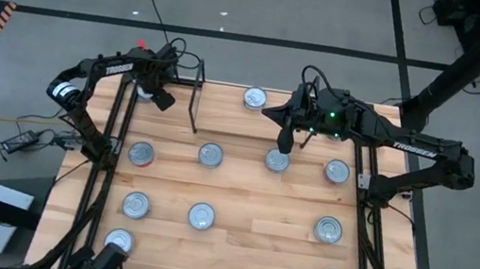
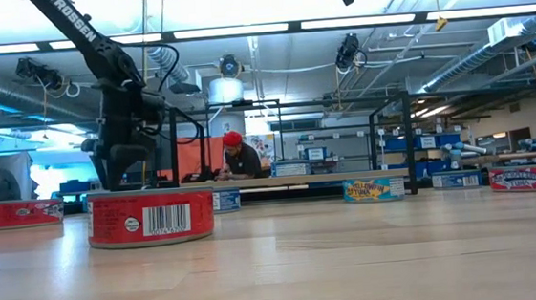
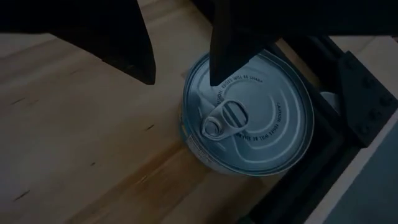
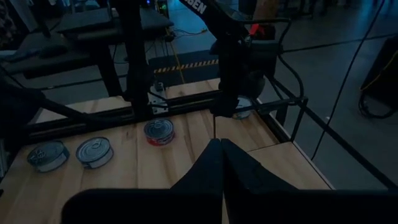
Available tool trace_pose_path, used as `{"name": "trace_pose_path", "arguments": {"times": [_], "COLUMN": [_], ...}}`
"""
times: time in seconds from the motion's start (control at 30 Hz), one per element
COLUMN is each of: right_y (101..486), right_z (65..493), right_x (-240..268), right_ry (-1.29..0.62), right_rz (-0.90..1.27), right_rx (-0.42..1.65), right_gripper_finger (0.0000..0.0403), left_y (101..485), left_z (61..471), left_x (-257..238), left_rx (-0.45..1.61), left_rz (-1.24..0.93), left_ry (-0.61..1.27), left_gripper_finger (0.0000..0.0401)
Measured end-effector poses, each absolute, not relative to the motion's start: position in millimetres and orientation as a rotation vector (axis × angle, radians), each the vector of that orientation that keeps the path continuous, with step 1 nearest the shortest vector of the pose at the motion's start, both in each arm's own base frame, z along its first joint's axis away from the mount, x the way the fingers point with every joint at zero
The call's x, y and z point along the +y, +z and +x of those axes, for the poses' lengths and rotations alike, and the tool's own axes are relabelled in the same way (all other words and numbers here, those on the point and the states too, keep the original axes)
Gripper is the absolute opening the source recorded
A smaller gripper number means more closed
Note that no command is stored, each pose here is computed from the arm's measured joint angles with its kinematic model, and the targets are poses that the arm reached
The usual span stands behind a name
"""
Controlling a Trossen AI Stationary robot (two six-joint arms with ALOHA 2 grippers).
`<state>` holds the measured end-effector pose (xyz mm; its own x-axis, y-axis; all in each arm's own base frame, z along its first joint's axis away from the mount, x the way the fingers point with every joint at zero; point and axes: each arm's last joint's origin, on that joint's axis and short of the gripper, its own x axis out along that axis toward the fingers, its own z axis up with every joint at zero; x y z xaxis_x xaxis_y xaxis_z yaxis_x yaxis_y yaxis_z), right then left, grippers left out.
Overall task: Stack canned seafood by type on shelf
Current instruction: Put the yellow-blue tuna can on the shelf
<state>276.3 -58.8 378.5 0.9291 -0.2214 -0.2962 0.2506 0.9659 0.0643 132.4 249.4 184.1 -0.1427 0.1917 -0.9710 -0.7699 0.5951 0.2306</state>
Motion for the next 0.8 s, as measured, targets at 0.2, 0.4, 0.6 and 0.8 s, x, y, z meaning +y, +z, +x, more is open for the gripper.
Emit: {"name": "trace_pose_path", "arguments": {"times": [0.2,0.4,0.6,0.8], "right_y": [378.5,378.5,378.5,378.8], "right_z": [276.4,276.5,276.4,276.5], "right_x": [-58.8,-58.8,-59.1,-59.1], "right_ry": [-0.242,-0.242,-0.251,-0.251], "right_rz": [0.101,0.101,0.100,0.091], "right_rx": [0.291,0.291,0.291,0.289], "right_gripper_finger": [0.0004,0.0004,0.0004,0.0004], "left_y": [176.0,169.1,168.0,167.7], "left_z": [138.3,144.9,145.1,144.0], "left_x": [257.3,268.7,270.0,269.7], "left_rx": [1.520,1.542,1.558,1.595], "left_rz": [-0.525,-0.552,-0.540,-0.500], "left_ry": [0.882,0.894,0.905,0.885], "left_gripper_finger": [0.0156,0.0156,0.0121,0.0042]}}
